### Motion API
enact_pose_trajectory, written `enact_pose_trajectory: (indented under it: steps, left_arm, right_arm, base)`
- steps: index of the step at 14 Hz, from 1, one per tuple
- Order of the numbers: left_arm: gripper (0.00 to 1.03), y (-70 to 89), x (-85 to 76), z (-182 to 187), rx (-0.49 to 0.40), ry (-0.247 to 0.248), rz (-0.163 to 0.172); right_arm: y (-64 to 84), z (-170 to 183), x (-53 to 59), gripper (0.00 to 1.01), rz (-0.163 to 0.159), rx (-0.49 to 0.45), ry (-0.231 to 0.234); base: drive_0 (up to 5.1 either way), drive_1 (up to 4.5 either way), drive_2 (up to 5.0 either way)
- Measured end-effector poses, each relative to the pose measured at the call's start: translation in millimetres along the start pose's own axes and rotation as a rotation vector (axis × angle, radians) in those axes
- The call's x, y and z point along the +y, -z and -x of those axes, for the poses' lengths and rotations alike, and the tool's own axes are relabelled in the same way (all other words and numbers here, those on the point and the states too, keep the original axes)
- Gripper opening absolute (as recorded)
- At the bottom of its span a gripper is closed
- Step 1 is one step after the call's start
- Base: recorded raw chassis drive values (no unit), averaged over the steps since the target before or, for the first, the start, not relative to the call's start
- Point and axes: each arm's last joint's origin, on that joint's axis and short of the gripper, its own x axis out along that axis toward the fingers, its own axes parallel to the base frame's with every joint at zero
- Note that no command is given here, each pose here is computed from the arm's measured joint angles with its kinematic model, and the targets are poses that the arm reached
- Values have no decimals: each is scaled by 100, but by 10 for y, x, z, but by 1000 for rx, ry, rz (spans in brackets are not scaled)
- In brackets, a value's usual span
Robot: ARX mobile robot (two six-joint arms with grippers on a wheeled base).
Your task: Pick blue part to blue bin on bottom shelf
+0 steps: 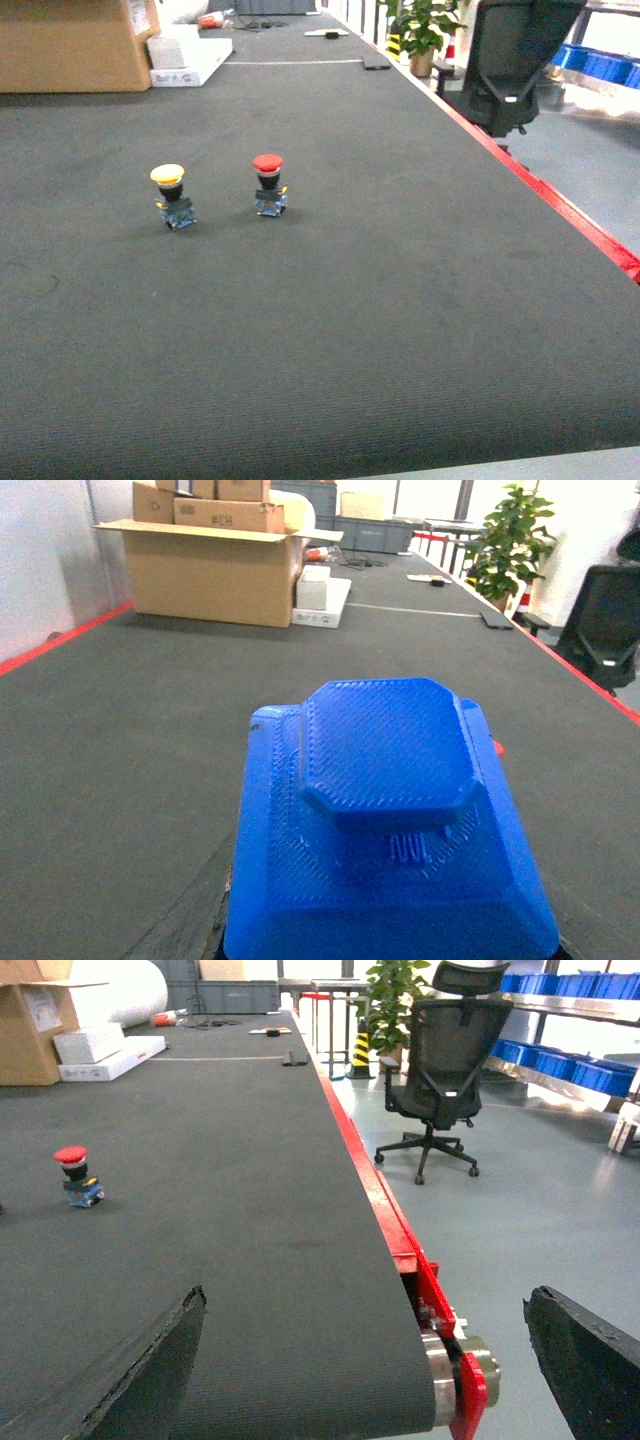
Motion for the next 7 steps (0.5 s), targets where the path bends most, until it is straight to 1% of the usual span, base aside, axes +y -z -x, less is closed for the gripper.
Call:
enact_pose_trajectory:
  steps: [7]
  left_arm:
    - [44,0,0,0,0,0,0]
  right_arm:
    - [1,0,0,98,0,0,0]
  base:
    - [-157,-157,-157]
